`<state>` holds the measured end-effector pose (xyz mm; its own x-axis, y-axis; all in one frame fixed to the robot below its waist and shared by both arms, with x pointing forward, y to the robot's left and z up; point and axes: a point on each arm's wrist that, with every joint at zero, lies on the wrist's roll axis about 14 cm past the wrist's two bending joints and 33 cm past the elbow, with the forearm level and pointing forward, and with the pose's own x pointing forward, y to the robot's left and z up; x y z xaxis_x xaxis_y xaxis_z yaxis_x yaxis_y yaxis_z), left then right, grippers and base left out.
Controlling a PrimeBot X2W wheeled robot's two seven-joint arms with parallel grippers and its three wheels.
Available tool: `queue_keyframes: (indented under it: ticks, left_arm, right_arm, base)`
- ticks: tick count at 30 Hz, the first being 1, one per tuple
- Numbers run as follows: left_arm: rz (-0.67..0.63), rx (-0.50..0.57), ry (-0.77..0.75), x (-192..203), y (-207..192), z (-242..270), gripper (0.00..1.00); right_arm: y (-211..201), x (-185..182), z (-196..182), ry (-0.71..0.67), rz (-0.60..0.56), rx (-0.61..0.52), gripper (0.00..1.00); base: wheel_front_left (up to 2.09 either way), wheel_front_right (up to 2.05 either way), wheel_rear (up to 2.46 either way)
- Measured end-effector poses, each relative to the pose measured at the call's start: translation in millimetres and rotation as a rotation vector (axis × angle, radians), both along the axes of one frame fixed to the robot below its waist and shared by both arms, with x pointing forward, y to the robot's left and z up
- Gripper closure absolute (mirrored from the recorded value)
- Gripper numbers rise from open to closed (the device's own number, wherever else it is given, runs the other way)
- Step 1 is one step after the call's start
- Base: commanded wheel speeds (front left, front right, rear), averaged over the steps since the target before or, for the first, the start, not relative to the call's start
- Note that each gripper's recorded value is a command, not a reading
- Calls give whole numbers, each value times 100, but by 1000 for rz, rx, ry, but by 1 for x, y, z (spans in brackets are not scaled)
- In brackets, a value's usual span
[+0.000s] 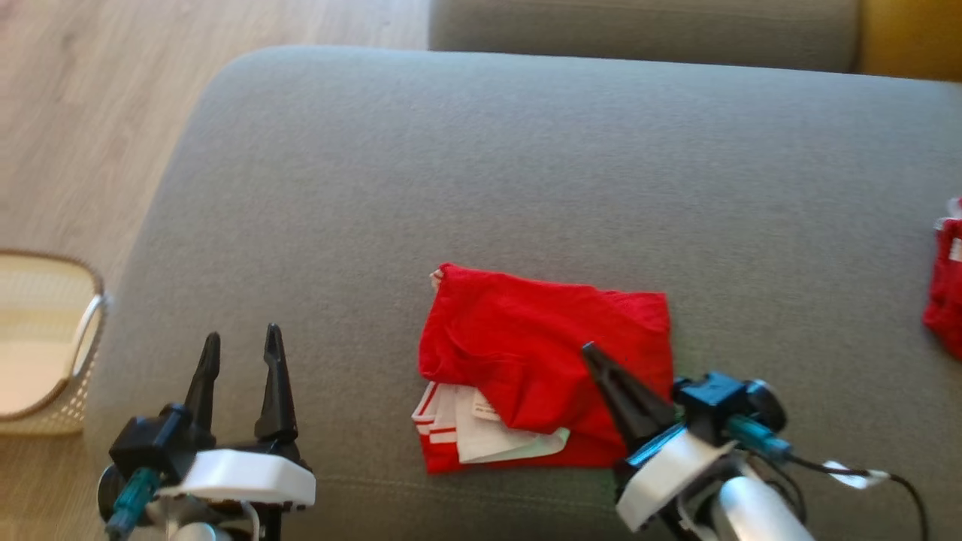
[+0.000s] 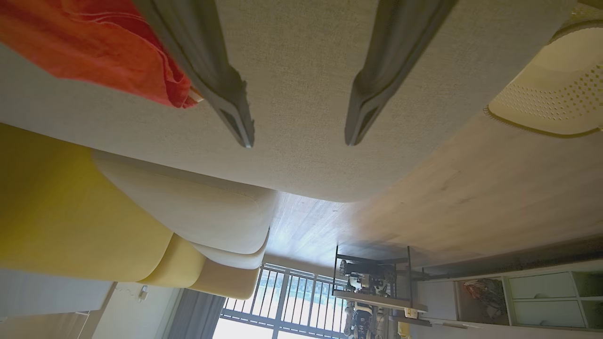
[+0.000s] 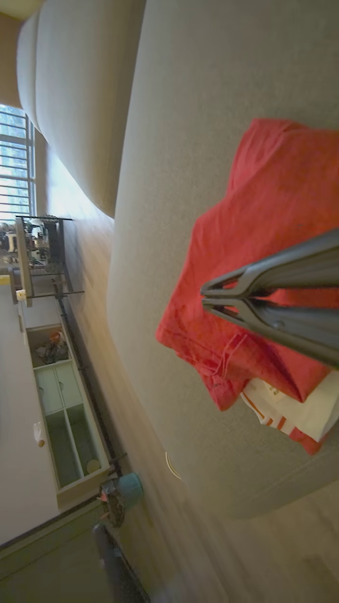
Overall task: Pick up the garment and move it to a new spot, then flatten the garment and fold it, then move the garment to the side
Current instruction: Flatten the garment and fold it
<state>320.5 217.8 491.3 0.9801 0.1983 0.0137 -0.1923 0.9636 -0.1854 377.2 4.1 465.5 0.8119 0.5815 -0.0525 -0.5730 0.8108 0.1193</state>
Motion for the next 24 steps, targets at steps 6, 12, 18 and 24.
queue_keyframes:
  ticks: [6, 12, 18, 24]
  left_arm:
    - [44, 5, 14, -6, 12, -3, 0]
    - [70, 25, 7, -10, 20, 1, 0]
    - [91, 46, -1, -14, 25, 6, 0]
    - [89, 61, -46, -12, 24, 22, 0]
  right_arm:
    - [25, -1, -31, 102, 90, -55, 100]
    - [34, 2, -49, 146, 122, -92, 100]
    - [48, -2, -64, 182, 176, -113, 100]
    - [66, -14, -68, 195, 247, -112, 100]
  base:
    - [0, 0, 0]
    - [0, 0, 0]
    - [0, 0, 0]
    - [0, 0, 0]
